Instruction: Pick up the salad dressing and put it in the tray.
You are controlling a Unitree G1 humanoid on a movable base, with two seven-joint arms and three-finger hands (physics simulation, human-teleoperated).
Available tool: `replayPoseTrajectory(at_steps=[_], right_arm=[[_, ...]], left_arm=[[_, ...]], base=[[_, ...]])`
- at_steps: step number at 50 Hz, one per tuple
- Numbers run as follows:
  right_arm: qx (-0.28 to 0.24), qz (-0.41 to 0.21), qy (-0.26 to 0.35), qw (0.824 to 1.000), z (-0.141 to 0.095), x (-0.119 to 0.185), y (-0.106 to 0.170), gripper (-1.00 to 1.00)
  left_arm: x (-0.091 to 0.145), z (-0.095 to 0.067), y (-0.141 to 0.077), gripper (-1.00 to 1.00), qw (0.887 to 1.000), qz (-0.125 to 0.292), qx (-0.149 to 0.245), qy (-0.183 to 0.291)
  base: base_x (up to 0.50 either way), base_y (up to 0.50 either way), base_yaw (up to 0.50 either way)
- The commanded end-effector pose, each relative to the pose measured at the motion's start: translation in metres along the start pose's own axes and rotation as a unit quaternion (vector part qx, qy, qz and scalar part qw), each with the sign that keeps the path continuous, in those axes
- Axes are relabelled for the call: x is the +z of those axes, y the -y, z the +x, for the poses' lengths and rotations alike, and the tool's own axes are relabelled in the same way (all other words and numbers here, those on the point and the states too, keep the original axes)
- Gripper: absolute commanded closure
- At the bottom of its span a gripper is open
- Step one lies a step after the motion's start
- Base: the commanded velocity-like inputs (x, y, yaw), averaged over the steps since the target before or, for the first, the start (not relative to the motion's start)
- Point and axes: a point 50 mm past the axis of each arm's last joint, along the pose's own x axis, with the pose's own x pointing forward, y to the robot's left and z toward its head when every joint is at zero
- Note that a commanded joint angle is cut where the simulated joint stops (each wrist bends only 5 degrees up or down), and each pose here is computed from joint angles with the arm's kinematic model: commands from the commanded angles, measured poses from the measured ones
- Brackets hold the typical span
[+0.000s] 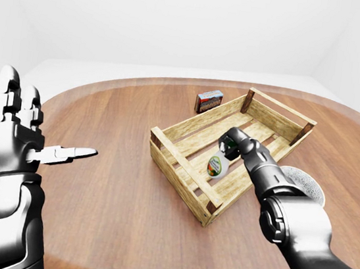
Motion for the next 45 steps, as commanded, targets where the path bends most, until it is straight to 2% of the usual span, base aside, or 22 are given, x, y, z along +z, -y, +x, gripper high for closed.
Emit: replayPoseTrajectory(at_steps=[1,26,27,28,29,30,45], right_arm=[[-0.013,0.002,0.006,1.0,-0.0004,0.0036,0.0033,1.0],[-0.013,-0.004,0.002,1.0,0.0003,0.0006,-0.0015,1.0],[-0.035,-0.01,0.003,0.999,0.0001,0.0017,0.0011,1.0],[-0.058,-0.008,0.002,0.998,-0.0003,0.0014,0.0049,-1.0],[-0.031,-0.001,0.001,1.0,-0.0001,0.0,0.0028,-1.0],[-0.029,-0.004,0.001,1.0,0.0,0.0003,0.0022,-1.0],[-0.017,0.0,0.0,1.0,0.0006,-0.0018,-0.0032,-1.0]], left_arm=[[-0.0018,-0.0002,-0.0004,-1.0,1.0,0.0,0.0,-0.004],[-0.0035,-0.0005,0.001,-1.0,1.0,0.001,-0.002,-0.008],[-0.0037,-0.0005,0.0011,-1.0,1.0,0.001,-0.003,-0.008],[-0.0038,-0.0004,0.0011,-1.0,1.0,0.001,-0.002,-0.008],[-0.0037,-0.0003,0.001,-1.0,1.0,0.001,-0.002,-0.008],[-0.004,-0.0003,0.001,-1.0,1.0,0.001,-0.002,-0.008],[-0.0026,-0.0005,0.0008,-1.0,1.0,0.0,-0.002,-0.006]], base=[[0.0,0.0,0.0],[0.0,0.0,0.0],[0.0,0.0,0.0],[0.0,0.0,0.0],[0.0,0.0,0.0],[0.0,0.0,0.0],[0.0,0.0,0.0]])
